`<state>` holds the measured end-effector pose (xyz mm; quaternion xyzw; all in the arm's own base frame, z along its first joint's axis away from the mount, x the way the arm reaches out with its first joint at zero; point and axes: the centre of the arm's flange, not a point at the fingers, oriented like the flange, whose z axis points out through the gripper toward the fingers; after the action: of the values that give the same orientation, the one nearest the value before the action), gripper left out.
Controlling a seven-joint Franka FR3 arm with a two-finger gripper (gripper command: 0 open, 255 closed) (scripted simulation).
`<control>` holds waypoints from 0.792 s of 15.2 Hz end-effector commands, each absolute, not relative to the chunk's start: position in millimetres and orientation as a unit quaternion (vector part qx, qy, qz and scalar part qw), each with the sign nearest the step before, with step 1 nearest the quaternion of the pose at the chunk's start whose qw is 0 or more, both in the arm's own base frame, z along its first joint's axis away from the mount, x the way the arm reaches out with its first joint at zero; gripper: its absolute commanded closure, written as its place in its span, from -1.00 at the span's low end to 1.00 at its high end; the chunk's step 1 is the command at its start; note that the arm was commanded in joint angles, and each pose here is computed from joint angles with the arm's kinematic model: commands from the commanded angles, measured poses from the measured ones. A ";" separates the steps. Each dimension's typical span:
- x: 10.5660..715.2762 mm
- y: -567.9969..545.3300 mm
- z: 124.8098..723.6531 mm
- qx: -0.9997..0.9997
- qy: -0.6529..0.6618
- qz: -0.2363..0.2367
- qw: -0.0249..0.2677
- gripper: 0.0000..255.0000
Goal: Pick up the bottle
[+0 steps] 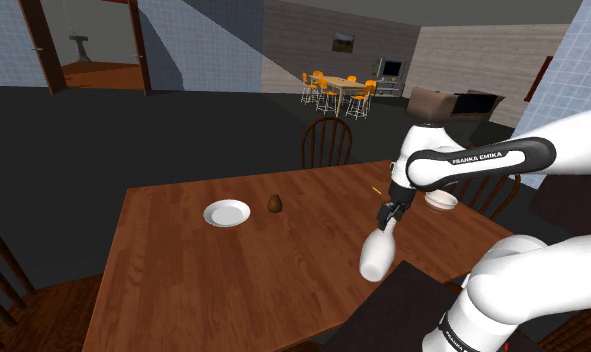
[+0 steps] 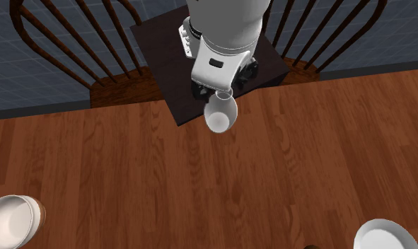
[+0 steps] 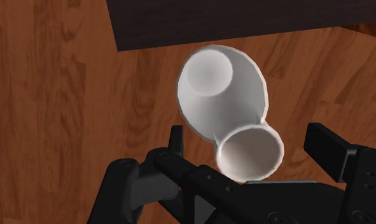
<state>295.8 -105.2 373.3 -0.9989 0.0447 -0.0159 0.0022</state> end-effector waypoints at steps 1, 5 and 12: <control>296.1 -105.7 363.0 -0.999 0.045 -0.016 0.002 -1.00; 295.4 -105.1 354.0 -0.999 0.045 -0.017 0.002 1.00; 295.4 -105.0 354.1 -0.999 0.045 -0.017 0.002 1.00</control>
<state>295.8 -105.3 354.9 -0.9988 0.0447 -0.0178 0.0018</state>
